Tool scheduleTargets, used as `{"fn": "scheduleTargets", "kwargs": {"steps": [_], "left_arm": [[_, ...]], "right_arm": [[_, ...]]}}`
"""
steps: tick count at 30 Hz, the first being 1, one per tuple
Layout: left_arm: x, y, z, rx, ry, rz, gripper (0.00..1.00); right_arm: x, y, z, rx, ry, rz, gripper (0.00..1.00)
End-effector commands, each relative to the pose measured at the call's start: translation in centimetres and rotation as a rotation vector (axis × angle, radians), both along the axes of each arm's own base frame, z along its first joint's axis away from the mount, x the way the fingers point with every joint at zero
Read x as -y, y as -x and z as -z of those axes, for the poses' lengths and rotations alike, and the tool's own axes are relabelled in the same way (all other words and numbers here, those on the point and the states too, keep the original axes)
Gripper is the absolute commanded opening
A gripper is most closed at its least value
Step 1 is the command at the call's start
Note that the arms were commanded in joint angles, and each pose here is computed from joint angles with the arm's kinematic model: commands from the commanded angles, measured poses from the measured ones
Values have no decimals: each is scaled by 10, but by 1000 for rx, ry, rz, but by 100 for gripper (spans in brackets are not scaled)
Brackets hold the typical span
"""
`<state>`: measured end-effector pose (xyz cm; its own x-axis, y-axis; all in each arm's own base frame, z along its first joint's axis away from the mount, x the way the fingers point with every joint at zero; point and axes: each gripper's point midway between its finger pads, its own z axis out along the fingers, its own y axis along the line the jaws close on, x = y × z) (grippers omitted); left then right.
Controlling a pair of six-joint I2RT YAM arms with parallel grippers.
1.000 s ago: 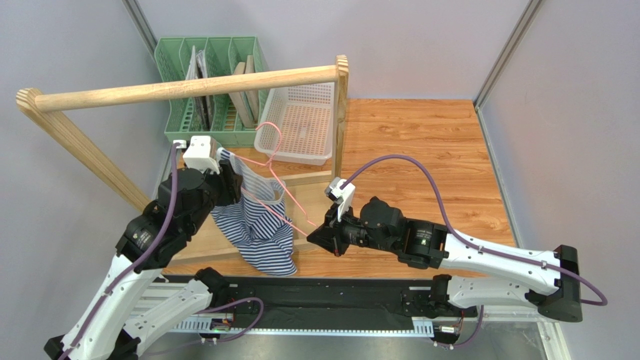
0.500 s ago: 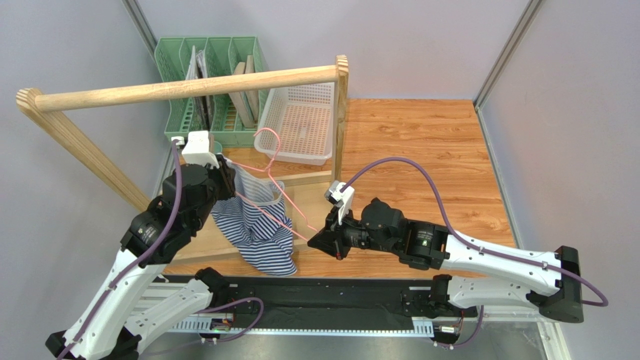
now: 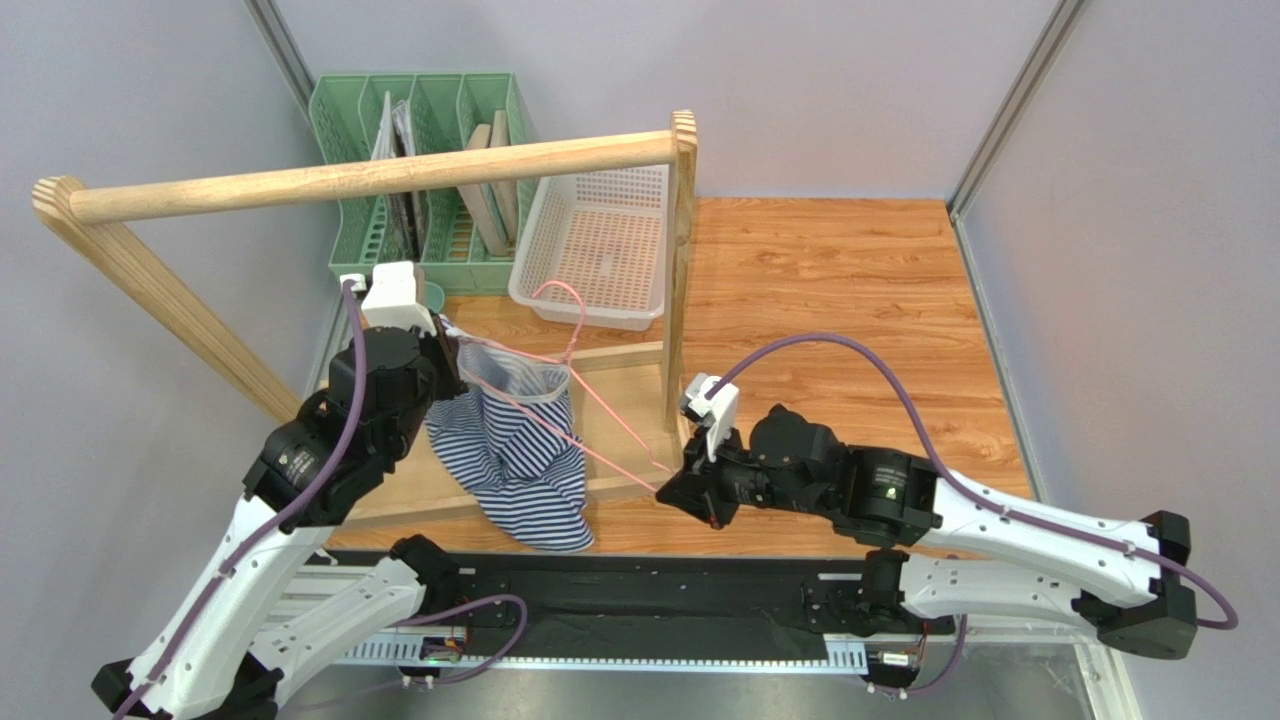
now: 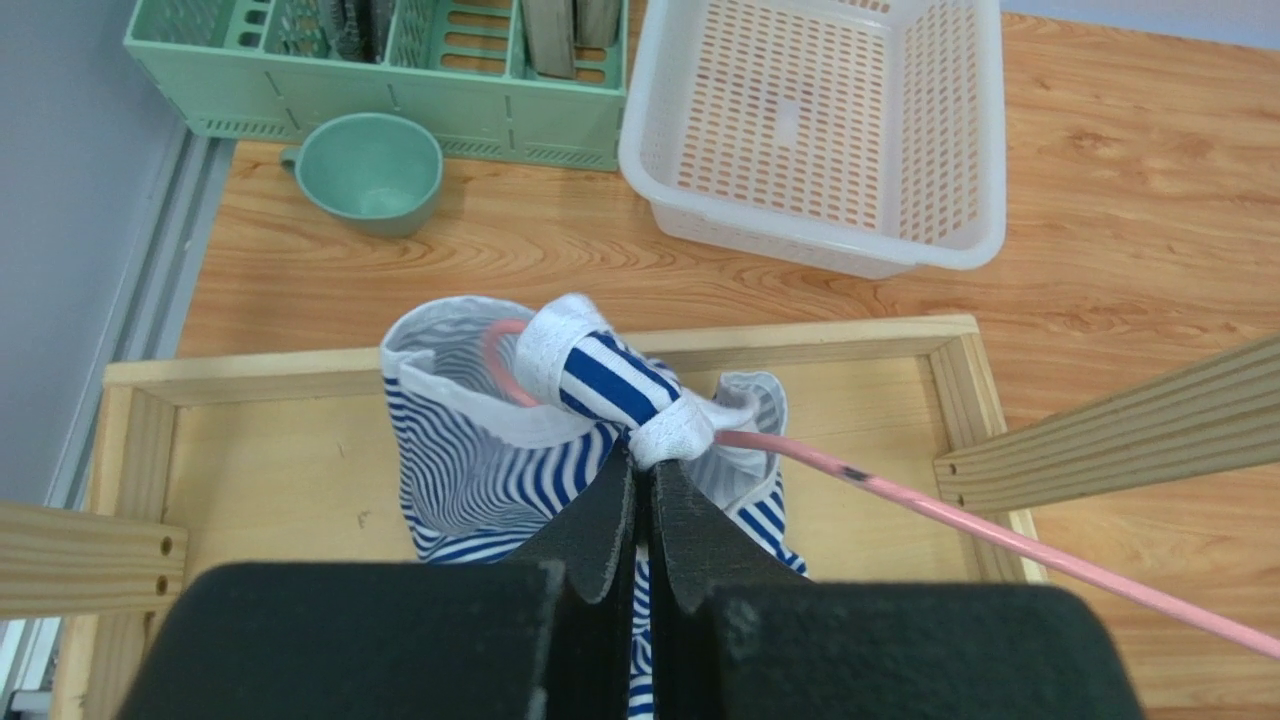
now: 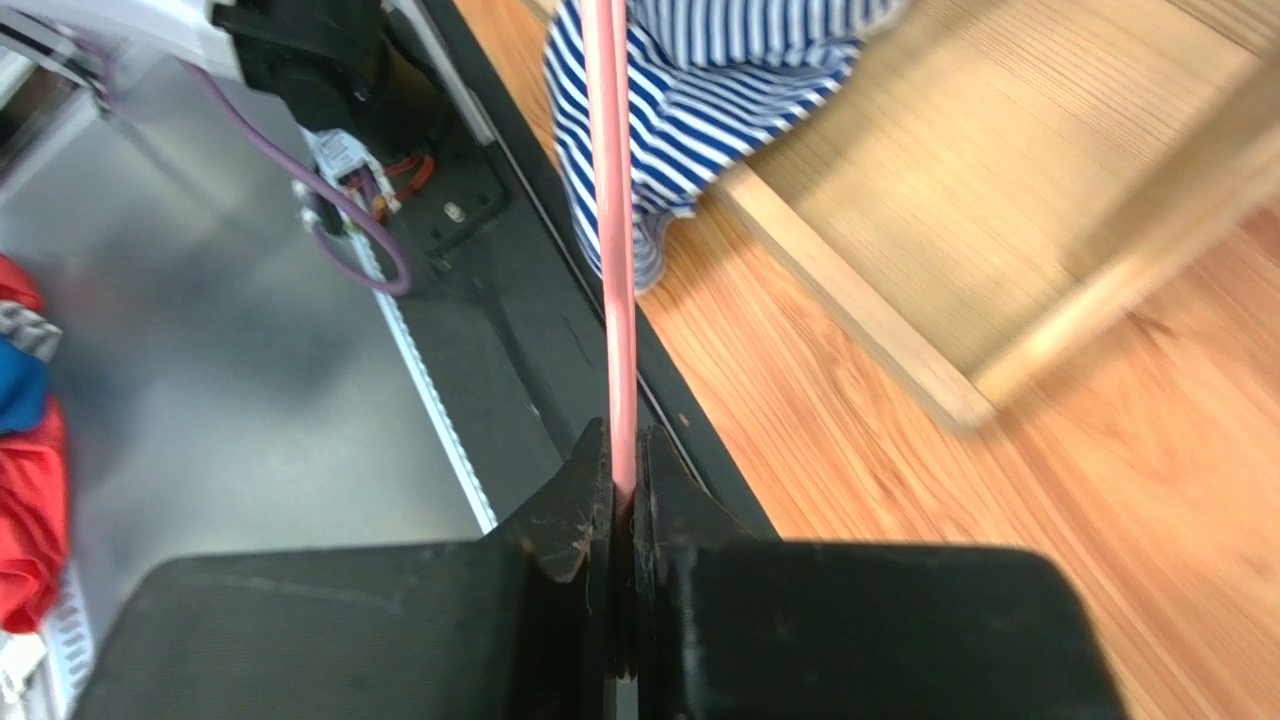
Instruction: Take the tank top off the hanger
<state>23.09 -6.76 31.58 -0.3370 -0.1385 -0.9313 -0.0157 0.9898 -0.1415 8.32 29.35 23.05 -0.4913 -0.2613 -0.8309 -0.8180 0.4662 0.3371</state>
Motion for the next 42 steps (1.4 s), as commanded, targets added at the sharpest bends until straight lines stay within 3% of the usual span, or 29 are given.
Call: {"fn": "scheduleTargets", "kwargs": {"steps": [1, 8, 12, 16, 24, 42], "left_arm": [[-13, 1, -5, 20, -19, -59, 0], [-23, -4, 7, -10, -50, -141, 0], [-32, -2, 16, -32, -46, -209, 0], [-31, 3, 27, -46, -21, -205, 0], [-13, 9, 38, -57, 73, -119, 0], [1, 17, 32, -48, 145, -33, 0]], "right_arm": [[49, -2, -13, 66, 89, 49, 0], [79, 13, -63, 106, -112, 38, 0], [78, 11, -79, 126, -129, 42, 0], [79, -1, -100, 165, -133, 95, 0], [85, -17, -176, 202, -276, 217, 0], [59, -69, -147, 63, -98, 570, 0]]}}
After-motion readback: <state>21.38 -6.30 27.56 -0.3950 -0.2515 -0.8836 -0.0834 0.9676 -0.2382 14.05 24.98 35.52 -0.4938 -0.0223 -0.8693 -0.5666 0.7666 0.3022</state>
